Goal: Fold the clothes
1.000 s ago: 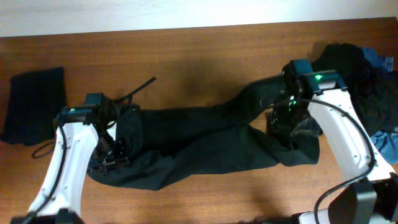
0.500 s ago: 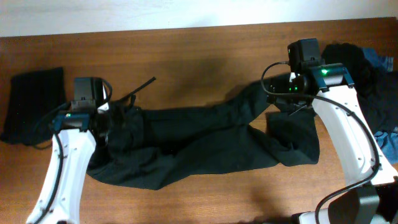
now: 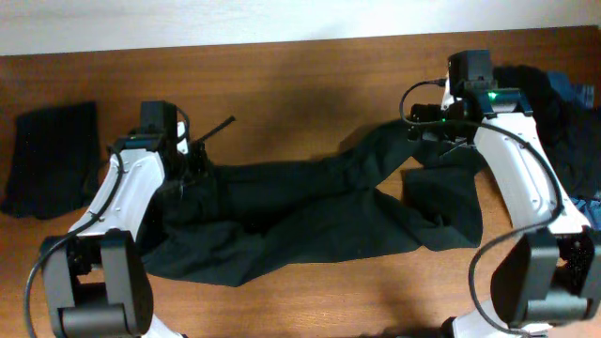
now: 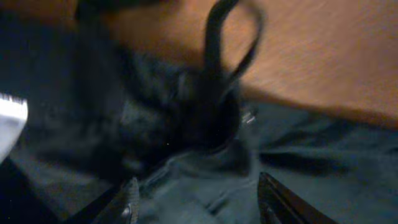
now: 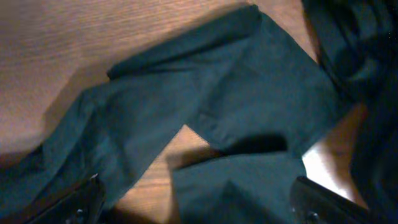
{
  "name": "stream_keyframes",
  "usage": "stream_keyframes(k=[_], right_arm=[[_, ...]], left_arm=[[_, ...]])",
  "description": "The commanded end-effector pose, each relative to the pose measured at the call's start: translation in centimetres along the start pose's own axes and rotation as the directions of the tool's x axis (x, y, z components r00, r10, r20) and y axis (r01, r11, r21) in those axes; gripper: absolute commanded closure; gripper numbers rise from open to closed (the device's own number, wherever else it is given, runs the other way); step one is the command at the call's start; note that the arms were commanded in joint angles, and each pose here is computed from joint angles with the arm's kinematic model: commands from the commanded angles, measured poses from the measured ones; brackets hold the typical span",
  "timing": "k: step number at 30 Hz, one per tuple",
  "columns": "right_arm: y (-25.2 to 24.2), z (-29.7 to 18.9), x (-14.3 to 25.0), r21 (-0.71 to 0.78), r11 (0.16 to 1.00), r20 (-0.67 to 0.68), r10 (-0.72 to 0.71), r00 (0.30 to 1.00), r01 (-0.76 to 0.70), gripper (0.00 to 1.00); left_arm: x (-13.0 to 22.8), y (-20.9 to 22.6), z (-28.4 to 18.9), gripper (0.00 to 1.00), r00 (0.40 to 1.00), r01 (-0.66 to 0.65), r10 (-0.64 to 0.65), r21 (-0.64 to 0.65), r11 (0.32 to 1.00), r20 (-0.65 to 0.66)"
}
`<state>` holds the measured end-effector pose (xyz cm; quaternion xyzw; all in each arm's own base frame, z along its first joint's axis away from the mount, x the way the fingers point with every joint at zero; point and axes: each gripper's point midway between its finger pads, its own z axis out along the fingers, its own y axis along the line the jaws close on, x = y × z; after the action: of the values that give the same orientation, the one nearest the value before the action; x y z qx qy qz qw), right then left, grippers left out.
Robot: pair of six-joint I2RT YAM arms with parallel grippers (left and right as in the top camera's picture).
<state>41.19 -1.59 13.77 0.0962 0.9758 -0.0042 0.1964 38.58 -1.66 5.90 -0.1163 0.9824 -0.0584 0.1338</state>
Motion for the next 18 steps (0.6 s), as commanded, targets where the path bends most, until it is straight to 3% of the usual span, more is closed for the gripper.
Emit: stream_keyframes(k=[1,4,10,16,18], right_arm=[[1.0,1.6,-0.5,-0.054,0.996,-0.010,-0.073,0.997,0.072,0.06],[1.1,3.6,-0.5,-0.057,0.993,-0.029,-0.106,0.994,0.105,0.15],[1.1,7.5,0.5,-0.053,0.993,-0.095,-0.106,0.990,0.101,0.17],[1.0,9.2,1.4,-0.050,0.994,-0.139,-0.106,0.985,0.100,0.27],[1.0,9.5,1.4,-0.050,0.994,-0.139,-0.106,0.985,0.100,0.28]], left_arm=[[-1.0,-0.9,-0.2,0.41,0.999,-0.028,0.028,0.030,0.999,0.020],[-1.1,-0.9,0.4,0.48,0.999,-0.031,0.031,0.030,0.999,0.019],[-1.9,-0.3,0.6,0.50,0.998,-0.032,0.033,-0.010,0.999,0.053],[-2.5,0.0,0.7,0.74,0.997,-0.032,0.034,-0.028,0.999,0.076],[-2.8,0.1,1.0,0.76,0.996,-0.032,0.035,-0.034,0.999,0.084]])
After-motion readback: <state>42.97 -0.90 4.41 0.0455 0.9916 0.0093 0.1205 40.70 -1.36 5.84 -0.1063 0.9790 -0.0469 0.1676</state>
